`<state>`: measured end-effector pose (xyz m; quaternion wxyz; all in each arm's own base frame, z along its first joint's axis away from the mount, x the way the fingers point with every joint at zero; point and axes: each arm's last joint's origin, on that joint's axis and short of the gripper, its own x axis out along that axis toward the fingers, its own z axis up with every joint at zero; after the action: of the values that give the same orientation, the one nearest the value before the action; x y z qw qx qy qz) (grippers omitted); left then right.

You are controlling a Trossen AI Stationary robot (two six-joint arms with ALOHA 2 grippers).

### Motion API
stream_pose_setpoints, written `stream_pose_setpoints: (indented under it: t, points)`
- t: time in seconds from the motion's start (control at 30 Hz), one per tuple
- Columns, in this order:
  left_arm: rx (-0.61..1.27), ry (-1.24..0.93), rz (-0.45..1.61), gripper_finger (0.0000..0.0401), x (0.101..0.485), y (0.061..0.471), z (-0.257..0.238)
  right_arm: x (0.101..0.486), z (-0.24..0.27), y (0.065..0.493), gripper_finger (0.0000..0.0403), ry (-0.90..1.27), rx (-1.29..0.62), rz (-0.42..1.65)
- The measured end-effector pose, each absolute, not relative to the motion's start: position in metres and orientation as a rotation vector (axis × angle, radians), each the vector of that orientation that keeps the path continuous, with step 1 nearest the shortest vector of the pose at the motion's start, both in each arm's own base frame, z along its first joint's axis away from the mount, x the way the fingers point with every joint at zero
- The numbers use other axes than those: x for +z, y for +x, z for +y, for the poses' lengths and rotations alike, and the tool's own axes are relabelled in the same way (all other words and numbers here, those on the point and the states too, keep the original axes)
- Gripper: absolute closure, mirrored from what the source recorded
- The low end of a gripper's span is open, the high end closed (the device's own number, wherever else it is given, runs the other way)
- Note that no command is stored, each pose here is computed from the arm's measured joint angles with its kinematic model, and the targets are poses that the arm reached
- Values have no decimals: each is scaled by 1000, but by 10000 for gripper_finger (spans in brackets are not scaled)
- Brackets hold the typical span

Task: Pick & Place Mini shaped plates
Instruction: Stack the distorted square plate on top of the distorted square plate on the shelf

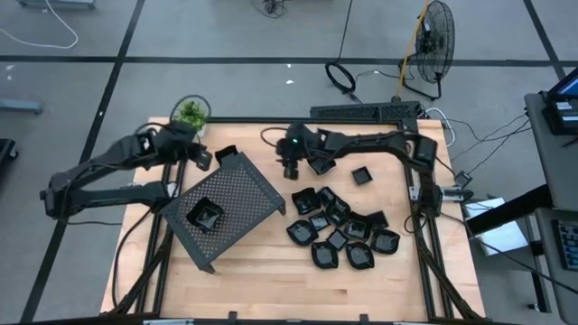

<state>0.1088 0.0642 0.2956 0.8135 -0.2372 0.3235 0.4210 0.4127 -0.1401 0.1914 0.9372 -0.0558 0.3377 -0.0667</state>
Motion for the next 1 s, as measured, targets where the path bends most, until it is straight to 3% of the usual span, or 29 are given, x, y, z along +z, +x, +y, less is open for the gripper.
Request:
stream_pose_setpoints:
  t: [0.23, 0.33, 0.57, 0.8, 1.0]
  points:
    - [1007, -526, 757, 359, 264, 107, 67, 171, -118, 373, 304, -27, -55, 533]
    - [1057, -543, 768, 359, 253, 106, 69, 169, -108, 368, 328, -22, 10, 408]
    - [1199, -664, 798, 359, 226, 102, 82, 165, -95, 367, 378, -35, 43, 379]
    - [1044, -845, 829, 359, 197, 115, 106, 165, -94, 367, 400, -31, 45, 377]
    - [1072, -942, 863, 359, 178, 115, 135, 164, -94, 367, 401, -20, 44, 389]
